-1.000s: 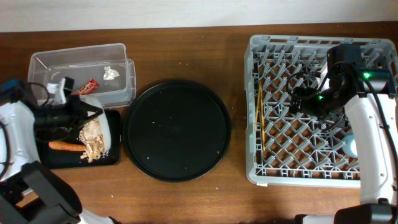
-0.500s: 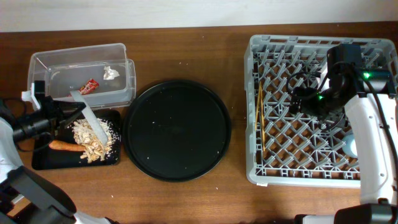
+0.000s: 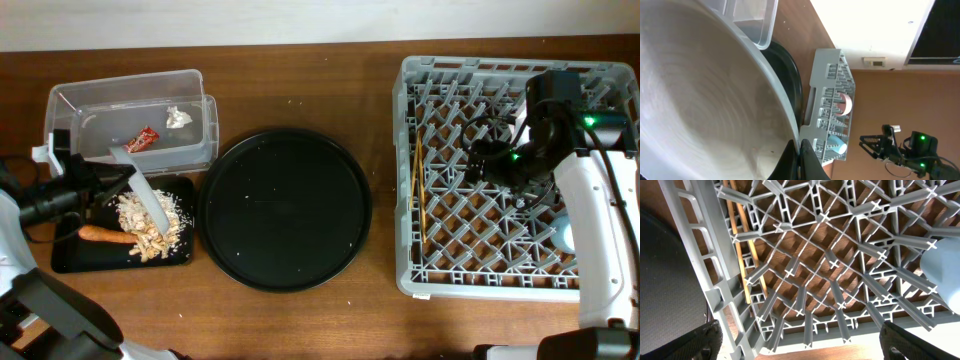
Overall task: Sort waste into correct bins and load items into the dishwasher rack
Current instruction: 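Carry the emptied plate back and set it on the round tray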
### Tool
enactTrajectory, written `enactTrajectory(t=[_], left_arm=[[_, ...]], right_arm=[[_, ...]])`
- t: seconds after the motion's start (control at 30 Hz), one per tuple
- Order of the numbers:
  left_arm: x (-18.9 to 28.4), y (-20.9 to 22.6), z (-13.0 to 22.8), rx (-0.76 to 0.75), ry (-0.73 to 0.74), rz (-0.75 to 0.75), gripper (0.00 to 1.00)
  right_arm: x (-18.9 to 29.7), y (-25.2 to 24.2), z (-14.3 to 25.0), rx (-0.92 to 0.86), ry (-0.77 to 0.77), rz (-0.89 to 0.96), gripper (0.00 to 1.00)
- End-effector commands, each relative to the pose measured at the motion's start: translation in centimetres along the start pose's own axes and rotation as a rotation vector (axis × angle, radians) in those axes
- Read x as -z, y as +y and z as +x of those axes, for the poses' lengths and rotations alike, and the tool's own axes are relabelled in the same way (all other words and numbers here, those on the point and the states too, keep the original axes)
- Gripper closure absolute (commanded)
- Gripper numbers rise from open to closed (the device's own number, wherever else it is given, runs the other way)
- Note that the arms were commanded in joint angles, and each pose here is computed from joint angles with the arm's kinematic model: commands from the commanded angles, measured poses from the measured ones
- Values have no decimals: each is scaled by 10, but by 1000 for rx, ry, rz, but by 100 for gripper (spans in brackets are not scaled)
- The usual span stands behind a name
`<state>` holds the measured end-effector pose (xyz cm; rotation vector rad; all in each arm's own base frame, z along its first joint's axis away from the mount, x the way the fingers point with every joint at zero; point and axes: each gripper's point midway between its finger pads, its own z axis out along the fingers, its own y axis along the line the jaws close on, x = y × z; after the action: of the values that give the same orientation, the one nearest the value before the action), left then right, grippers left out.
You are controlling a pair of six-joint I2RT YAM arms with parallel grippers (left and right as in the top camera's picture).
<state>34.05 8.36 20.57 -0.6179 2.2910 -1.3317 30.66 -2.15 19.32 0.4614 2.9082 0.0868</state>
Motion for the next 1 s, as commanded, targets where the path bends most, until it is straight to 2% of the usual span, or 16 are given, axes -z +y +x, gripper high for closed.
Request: enactTrajectory(t=[0.0, 0.17, 0.27, 0.37, 0.43, 0.57, 0.6, 0.67, 0.7, 0.8, 0.93, 0.97], left_arm=[[8, -17, -1, -74, -30, 19, 100], [3, -18, 10, -43, 14, -1, 100], [-15, -43, 41, -111, 121, -11, 100], [-49, -72, 75, -301, 232, -101, 100], [-89, -70, 91, -435, 302, -299, 100], [-148, -69, 125, -719, 416, -484, 100], [-175, -70, 151, -805, 487, -511, 100], [-207, -71, 182, -871, 560, -497, 100], [-221, -64, 193, -903, 583, -542, 100], [-254, -44, 227, -945, 694, -556, 100], [-273, -38, 242, -979, 721, -542, 99], [-273, -40, 240, -982, 716, -541, 87]], right_arm=[[0, -1, -2, 8, -3, 6, 0], [0, -4, -2, 8, -5, 18, 0], [0, -4, -1, 7, -1, 18, 0], [0, -4, -1, 7, -1, 18, 1], [0, -4, -1, 7, -1, 18, 1], [0, -4, -1, 7, -2, 18, 1], [0, -4, -1, 8, -2, 18, 1], [0, -4, -1, 8, -2, 18, 1], [0, -4, -1, 7, -2, 18, 1], [0, -3, -1, 7, -3, 17, 1], [0, -4, -2, 7, -3, 17, 1], [0, -3, -2, 8, -6, 16, 1]])
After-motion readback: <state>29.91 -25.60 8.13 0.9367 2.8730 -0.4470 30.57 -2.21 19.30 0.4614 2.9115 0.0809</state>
